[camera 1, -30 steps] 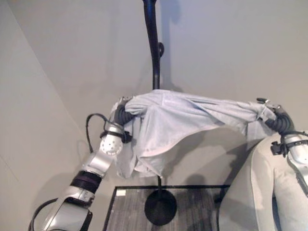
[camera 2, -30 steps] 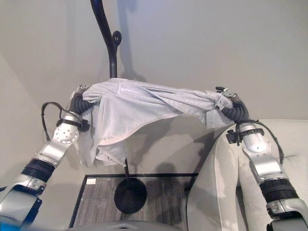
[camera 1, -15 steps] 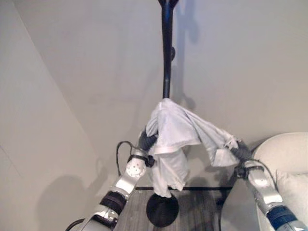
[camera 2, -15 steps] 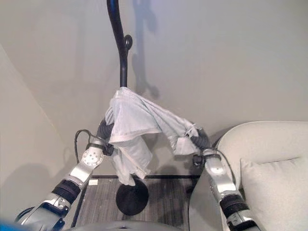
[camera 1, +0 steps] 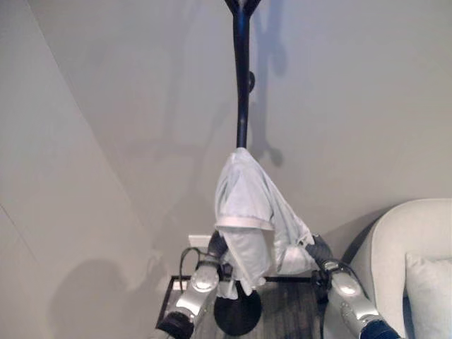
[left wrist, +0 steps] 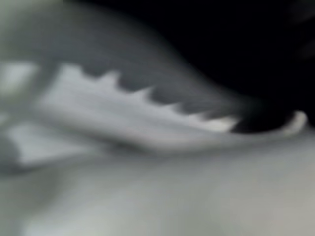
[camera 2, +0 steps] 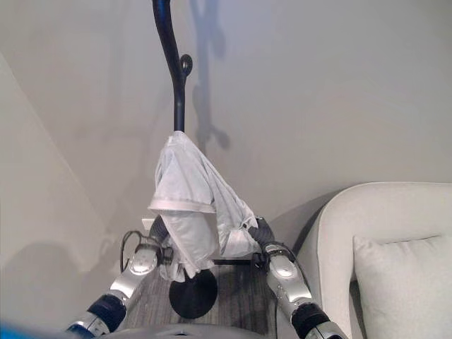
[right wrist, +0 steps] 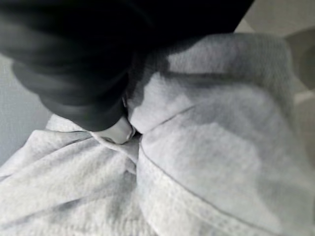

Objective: Hang the clothes on the sofa on the clothes rack.

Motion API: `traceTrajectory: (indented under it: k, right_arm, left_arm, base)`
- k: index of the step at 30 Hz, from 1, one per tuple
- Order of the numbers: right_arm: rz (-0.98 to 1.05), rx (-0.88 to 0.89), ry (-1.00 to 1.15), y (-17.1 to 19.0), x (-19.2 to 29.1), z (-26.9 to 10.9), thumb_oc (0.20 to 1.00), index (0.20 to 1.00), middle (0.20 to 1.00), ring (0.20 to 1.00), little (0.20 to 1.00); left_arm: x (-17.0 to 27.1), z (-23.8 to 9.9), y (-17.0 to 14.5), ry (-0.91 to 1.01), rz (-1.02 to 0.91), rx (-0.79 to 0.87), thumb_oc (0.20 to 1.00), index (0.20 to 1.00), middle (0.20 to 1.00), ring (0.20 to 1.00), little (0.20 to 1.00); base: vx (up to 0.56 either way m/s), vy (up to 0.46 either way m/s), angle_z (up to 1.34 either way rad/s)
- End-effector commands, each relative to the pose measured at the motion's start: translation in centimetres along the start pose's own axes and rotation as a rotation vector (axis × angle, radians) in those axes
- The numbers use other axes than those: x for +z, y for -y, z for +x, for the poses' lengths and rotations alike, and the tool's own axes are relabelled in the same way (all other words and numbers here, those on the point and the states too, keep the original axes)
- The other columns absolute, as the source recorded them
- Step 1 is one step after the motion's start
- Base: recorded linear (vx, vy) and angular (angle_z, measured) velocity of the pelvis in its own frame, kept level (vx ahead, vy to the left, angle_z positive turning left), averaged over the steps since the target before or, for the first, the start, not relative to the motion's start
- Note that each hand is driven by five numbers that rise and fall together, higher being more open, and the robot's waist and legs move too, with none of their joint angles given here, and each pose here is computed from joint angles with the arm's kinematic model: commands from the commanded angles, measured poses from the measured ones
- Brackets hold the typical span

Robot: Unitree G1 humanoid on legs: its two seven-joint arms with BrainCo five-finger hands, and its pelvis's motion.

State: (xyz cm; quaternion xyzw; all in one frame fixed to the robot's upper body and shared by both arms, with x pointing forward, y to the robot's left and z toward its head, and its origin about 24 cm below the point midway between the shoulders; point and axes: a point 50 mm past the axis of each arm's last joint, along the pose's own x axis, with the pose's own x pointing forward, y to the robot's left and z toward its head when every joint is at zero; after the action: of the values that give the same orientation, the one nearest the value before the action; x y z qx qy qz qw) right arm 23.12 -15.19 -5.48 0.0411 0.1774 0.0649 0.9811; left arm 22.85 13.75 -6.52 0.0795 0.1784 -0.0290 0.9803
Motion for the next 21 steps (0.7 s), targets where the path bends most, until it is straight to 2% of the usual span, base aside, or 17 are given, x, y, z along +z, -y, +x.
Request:
traceTrajectory:
  k: [1, 2, 5, 17, 21]
  right_arm:
    - [-0.013, -0.095, 0.008, 2.4, 0.5, 0.1, 0.200, 0.200, 0.200, 0.200, 0.200]
    - [-0.020, -0.099, -0.003, 2.4, 0.2, 0.0, 0.200, 0.200, 0.200, 0.200, 0.200]
    - [-0.024, -0.107, -0.033, 2.4, -0.3, 0.1, 1.000, 1.000, 1.000, 1.000, 1.000]
    - [0.072, -0.194, -0.172, 3.4, -3.4, -0.7, 1.000, 1.000, 1.000, 1.000, 1.000]
    - [0.127, -0.258, -0.240, 4.0, -5.2, -1.6, 1.000, 1.000, 1.000, 1.000, 1.000]
  left_arm:
    - [-0.3, 0.3, 1.3, -0.020, -0.002, -0.037, 1.000, 1.000, 1.000, 1.000, 1.000]
    - [-0.8, 0.2, 1.3, -0.039, -0.003, -0.032, 1.000, 1.000, 1.000, 1.000, 1.000]
    - [-2.3, -0.3, 1.4, -0.112, -0.020, -0.015, 1.000, 1.000, 1.000, 1.000, 1.000]
    - [-9.3, -3.7, 0.7, -0.467, -0.116, 0.108, 1.000, 1.000, 1.000, 1.000, 1.000]
    - [-10.5, -4.6, 0.5, -0.532, -0.167, 0.144, 1.000, 1.000, 1.000, 1.000, 1.000]
  base:
    - [0.00, 0.000, 0.00]
    - [0.00, 0.000, 0.00]
    - [0.00, 0.000, 0.00]
    - [0.00, 0.001, 0.00]
    - [0.00, 0.000, 0.00]
